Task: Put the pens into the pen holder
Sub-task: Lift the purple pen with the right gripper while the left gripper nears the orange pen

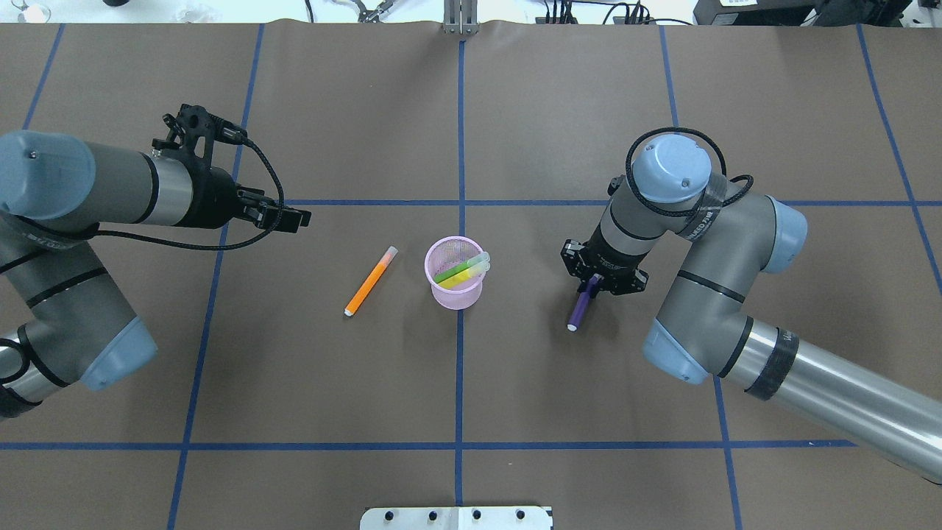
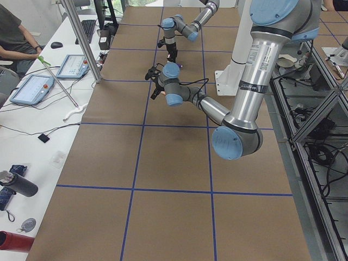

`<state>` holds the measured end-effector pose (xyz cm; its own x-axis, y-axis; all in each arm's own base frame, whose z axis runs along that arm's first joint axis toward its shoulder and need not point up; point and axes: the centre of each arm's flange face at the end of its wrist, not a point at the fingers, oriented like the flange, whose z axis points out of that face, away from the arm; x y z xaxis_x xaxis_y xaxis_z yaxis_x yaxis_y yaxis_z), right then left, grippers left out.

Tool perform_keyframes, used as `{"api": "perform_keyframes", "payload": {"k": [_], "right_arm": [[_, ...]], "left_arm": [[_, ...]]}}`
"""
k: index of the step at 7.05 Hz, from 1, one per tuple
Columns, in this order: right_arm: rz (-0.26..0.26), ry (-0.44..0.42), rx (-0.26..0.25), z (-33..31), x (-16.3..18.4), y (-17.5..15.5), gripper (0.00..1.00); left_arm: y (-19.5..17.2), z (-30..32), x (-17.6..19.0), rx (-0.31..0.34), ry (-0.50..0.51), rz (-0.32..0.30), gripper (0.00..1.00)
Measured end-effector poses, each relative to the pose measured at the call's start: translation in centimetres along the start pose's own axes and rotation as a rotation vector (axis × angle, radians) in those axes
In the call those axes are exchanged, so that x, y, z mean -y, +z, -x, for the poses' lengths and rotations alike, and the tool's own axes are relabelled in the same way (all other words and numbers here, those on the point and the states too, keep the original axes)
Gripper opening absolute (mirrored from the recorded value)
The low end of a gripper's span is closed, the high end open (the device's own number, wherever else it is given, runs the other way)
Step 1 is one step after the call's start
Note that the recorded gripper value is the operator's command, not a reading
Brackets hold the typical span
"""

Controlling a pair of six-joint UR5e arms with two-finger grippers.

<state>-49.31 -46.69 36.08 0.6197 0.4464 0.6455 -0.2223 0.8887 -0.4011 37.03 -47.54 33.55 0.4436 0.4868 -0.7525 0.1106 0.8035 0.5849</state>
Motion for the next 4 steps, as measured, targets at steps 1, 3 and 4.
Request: {"api": "perform_keyframes", "payload": {"k": [1,3,4], "right_arm": [[0.003,-0.004,0.012,0.2,-0.1,-0.7,0.00],[-0.009,-0.004,0.076,0.7,0.1,-4.9,0.00],[-0.025,0.001,0.102,0.9,0.7,-6.7,0.00]], "left_arm": [[0.1,-0.2,0.0,-0.002,-0.010,0.001,0.98],[0.6,-1.9,0.9,-0.016,-0.030,0.015,0.99],[1.3,-2.7,0.9,-0.005,-0.022,0.060,0.99]]}}
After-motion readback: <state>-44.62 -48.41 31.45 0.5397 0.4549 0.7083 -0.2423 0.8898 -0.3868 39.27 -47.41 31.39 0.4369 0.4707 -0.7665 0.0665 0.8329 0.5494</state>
